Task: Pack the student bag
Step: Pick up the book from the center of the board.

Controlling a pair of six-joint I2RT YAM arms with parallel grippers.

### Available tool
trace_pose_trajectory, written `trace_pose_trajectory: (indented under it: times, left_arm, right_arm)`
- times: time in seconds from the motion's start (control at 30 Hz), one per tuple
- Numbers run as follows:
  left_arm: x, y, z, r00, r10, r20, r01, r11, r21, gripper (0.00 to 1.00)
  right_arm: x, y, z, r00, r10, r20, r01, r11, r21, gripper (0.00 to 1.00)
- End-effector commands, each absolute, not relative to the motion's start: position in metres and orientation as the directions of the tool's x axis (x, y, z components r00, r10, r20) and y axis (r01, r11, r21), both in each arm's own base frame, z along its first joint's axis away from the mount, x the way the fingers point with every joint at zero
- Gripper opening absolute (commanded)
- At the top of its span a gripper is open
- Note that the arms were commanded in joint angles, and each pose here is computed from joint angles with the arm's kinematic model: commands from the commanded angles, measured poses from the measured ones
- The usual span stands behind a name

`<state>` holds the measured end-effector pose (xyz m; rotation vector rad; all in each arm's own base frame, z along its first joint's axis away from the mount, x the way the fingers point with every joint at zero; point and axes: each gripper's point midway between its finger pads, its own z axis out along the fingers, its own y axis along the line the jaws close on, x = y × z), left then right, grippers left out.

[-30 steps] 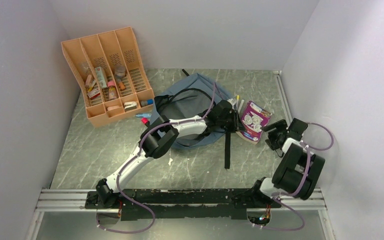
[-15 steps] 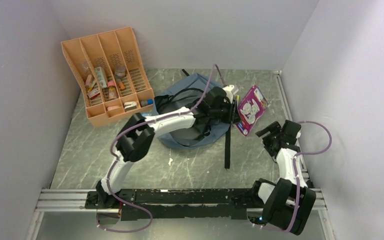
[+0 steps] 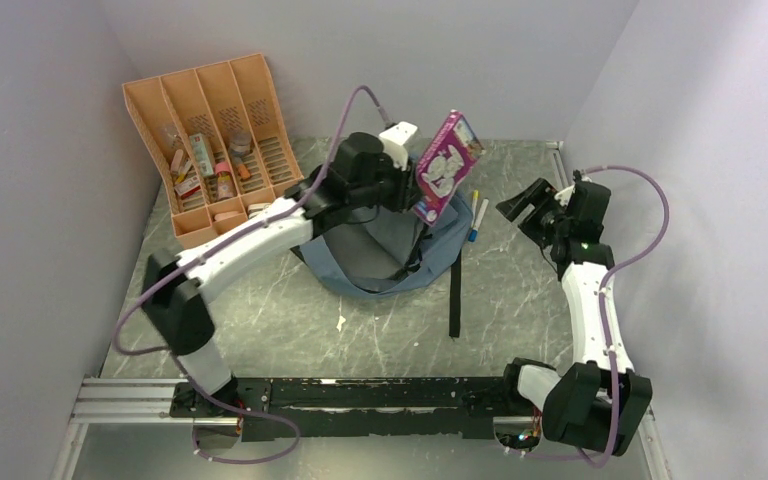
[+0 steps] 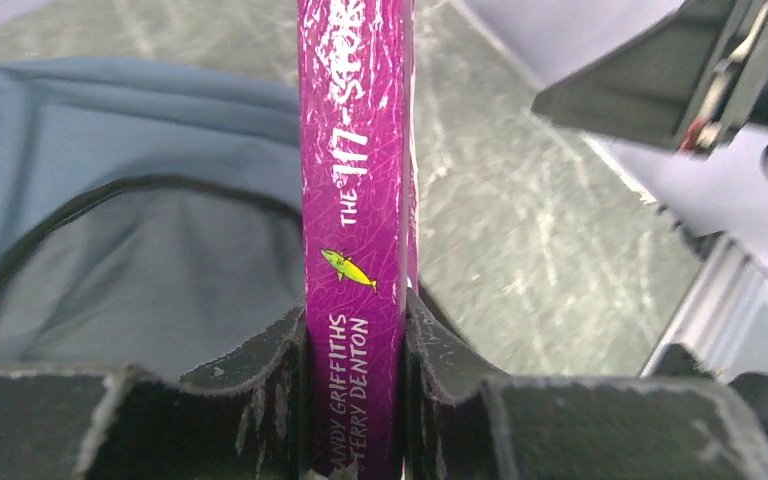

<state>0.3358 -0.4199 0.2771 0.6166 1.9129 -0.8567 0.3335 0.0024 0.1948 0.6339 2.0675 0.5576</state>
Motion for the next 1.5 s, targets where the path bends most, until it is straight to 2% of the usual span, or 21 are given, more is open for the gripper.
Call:
trace_pose_trajectory:
  times: [0.0, 0.13, 0.27, 0.47, 0.7, 0.83, 0.97, 1.1, 1.2, 1.37, 1.47]
  left_arm:
    - [0.333, -0.345, 0.318, -0.297, 0.111, -0.949, 0.653, 0.748, -0.117, 0.05]
    - [0.307, -0.293, 0.316, -0.267, 0.150, -0.952, 0.667, 0.742, -0.070, 0.05]
    - [0.264, -0.275, 0.314, -0.208, 0.216, -0.954, 0.767, 0.642, -0.021, 0.05]
    - [0.233, -0.256, 0.304, -0.166, 0.357, -0.919, 0.832, 0.551, 0.064, 0.05]
    - [0.211, -0.249, 0.310, -0.095, 0.391, -0.916, 0.880, 0.462, 0.106, 0.05]
    - [0.193, -0.255, 0.313, -0.032, 0.395, -0.918, 0.932, 0.344, 0.115, 0.05]
    - [0.176, -0.261, 0.315, 0.014, 0.396, -0.918, 0.965, 0.234, 0.116, 0.05]
    - [0.164, -0.266, 0.315, 0.044, 0.390, -0.920, 0.982, 0.151, 0.111, 0.05]
    - [0.164, -0.266, 0.316, 0.058, 0.390, -0.919, 0.983, 0.140, 0.121, 0.05]
    - [0.169, -0.266, 0.317, 0.087, 0.404, -0.911, 0.976, 0.149, 0.159, 0.05]
    - [0.172, -0.266, 0.321, 0.099, 0.399, -0.911, 0.971, 0.163, 0.177, 0.05]
  right_arm:
    - [0.347, 0.039, 0.258, -0.476, 0.515, -0.713, -0.061, 0.790, 0.610, 0.76]
    - [0.353, 0.078, 0.312, -0.429, 0.409, -0.805, -0.342, 0.752, 0.564, 0.76]
    - [0.340, 0.133, 0.351, -0.378, 0.331, -0.865, -0.628, 0.594, 0.502, 0.73]
    - [0.310, 0.217, 0.407, -0.140, 0.232, -0.963, -0.850, 0.471, 0.237, 0.72]
    - [0.259, 0.245, 0.428, 0.231, 0.200, -0.952, -0.927, 0.343, -0.153, 0.69]
    - [0.220, 0.255, 0.400, 0.288, 0.121, -0.950, -0.956, 0.100, -0.277, 0.68]
    - [0.197, 0.257, 0.372, 0.253, 0.045, -0.966, -0.965, -0.059, -0.255, 0.66]
    - [0.188, 0.254, 0.359, 0.254, -0.008, -0.967, -0.963, -0.095, -0.253, 0.64]
    - [0.175, 0.255, 0.353, 0.227, -0.009, -0.974, -0.966, -0.128, -0.224, 0.63]
    - [0.177, 0.255, 0.337, 0.218, -0.035, -0.975, -0.972, -0.092, -0.214, 0.57]
    - [0.175, 0.257, 0.335, 0.194, -0.034, -0.980, -0.975, -0.116, -0.189, 0.55]
